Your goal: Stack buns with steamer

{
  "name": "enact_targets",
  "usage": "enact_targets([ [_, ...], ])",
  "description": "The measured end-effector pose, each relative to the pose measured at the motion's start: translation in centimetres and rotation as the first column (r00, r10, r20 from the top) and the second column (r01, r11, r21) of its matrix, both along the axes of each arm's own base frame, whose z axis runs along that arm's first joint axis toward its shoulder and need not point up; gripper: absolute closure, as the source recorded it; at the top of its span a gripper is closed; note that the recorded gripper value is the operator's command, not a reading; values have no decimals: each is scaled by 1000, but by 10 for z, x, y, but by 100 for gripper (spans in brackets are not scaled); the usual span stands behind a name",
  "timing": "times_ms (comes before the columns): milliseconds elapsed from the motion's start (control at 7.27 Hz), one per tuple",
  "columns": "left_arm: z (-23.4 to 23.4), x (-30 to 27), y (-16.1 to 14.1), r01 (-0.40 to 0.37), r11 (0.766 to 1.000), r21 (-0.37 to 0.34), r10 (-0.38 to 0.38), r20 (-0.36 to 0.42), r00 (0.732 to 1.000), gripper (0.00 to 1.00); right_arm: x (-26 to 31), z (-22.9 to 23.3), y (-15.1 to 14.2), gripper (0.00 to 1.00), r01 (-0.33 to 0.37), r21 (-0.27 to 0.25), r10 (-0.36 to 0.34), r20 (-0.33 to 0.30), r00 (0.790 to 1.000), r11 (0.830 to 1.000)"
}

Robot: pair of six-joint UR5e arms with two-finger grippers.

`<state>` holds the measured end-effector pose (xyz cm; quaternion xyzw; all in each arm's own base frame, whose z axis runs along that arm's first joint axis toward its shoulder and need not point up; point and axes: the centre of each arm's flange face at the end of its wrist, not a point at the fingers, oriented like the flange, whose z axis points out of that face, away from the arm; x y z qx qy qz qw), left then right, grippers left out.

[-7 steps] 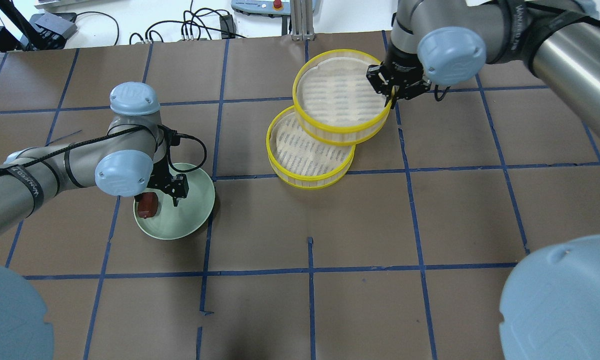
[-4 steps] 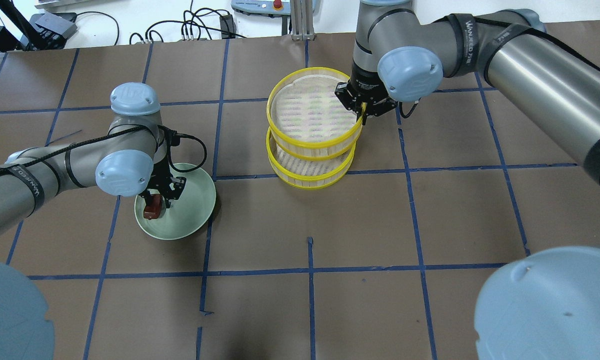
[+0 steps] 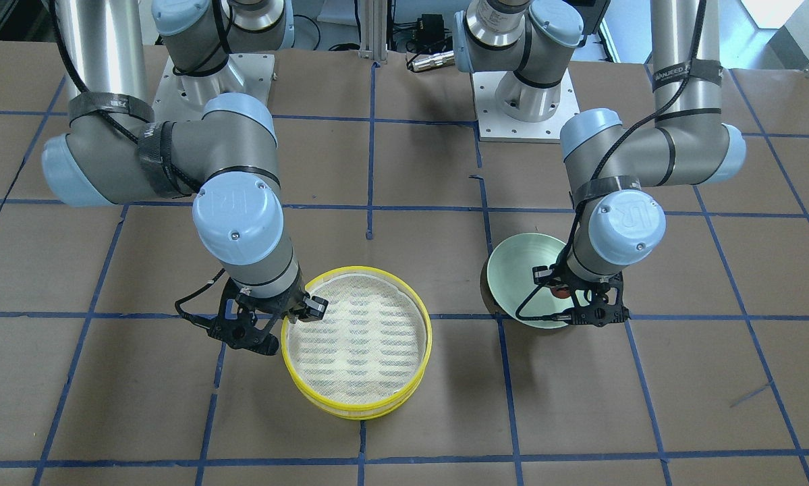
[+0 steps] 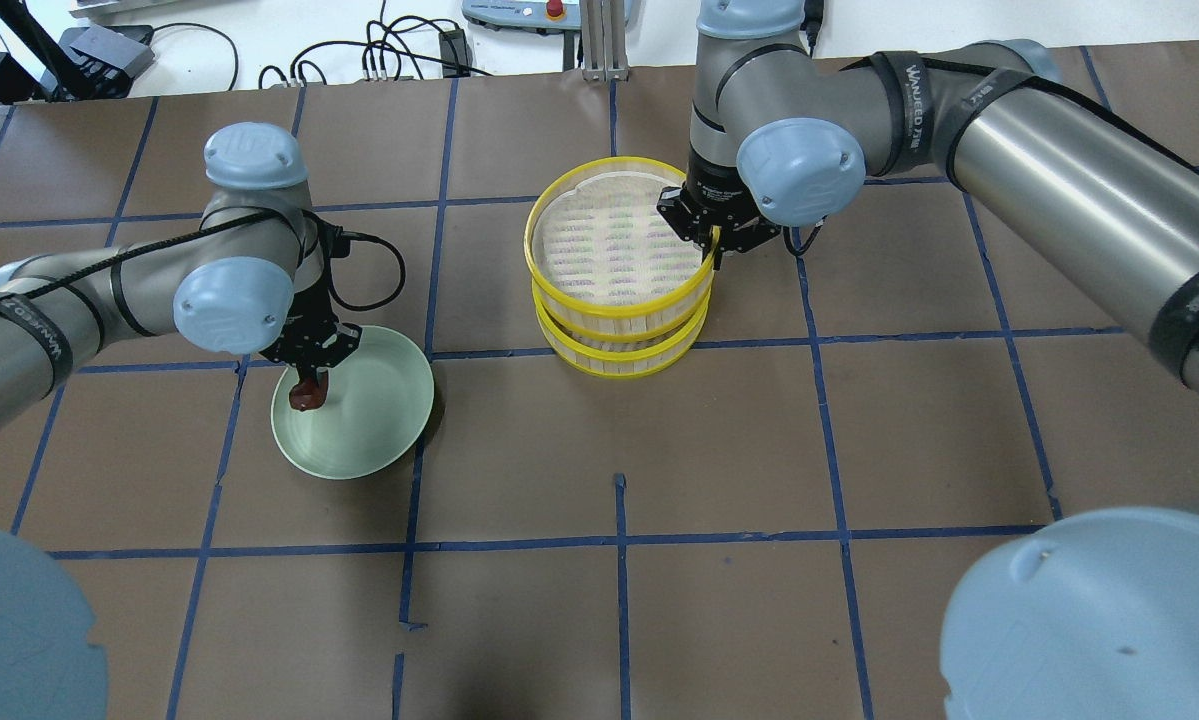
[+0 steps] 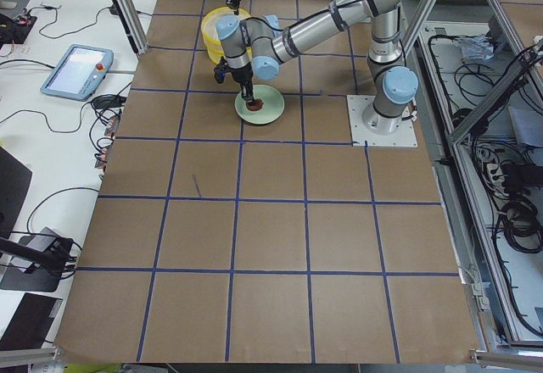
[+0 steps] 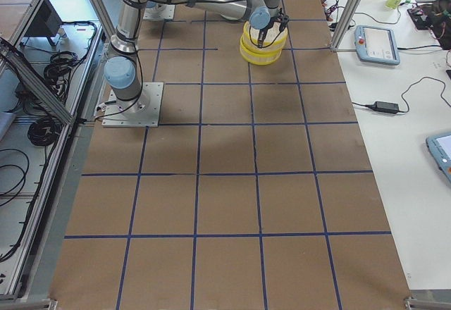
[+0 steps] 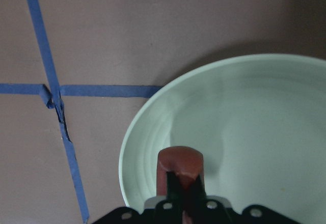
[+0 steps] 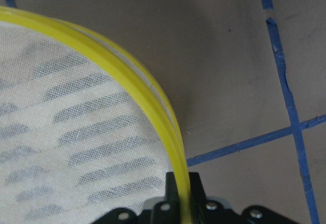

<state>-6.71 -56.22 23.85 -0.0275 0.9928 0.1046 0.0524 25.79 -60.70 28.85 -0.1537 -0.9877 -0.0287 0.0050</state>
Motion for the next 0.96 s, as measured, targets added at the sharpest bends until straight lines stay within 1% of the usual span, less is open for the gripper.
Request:
enact_targets([
  [138,16,-16,-7,-106,994,-18,103,-122,987,99,0,-4,2,91,-2,8,2,1,1000,1000],
  [275,31,-33,-15,-246,969,-11,234,-264,936,99,0,-6,4,90,-4,15,4,2,1000,1000],
  [412,46,-49,-23,-382,924,30,362,-392,846,99,0,-8,5,71,-5,18,5,3,1000,1000],
  [550,63,-60,-35,-499,863,86,474,-483,737,99,1,-9,6,51,-5,19,5,3,1000,1000],
  [688,79,-67,-47,-584,798,146,561,-534,633,98,1,-10,7,19,-2,23,2,4,1000,1000],
  [825,88,-74,-55,-638,737,221,632,-560,535,95,0,-12,8,1,1,28,-1,5,1000,1000],
  [962,90,-82,-60,-660,684,309,685,-583,437,70,-2,-12,7,0,-3,28,3,6,1000,1000],
])
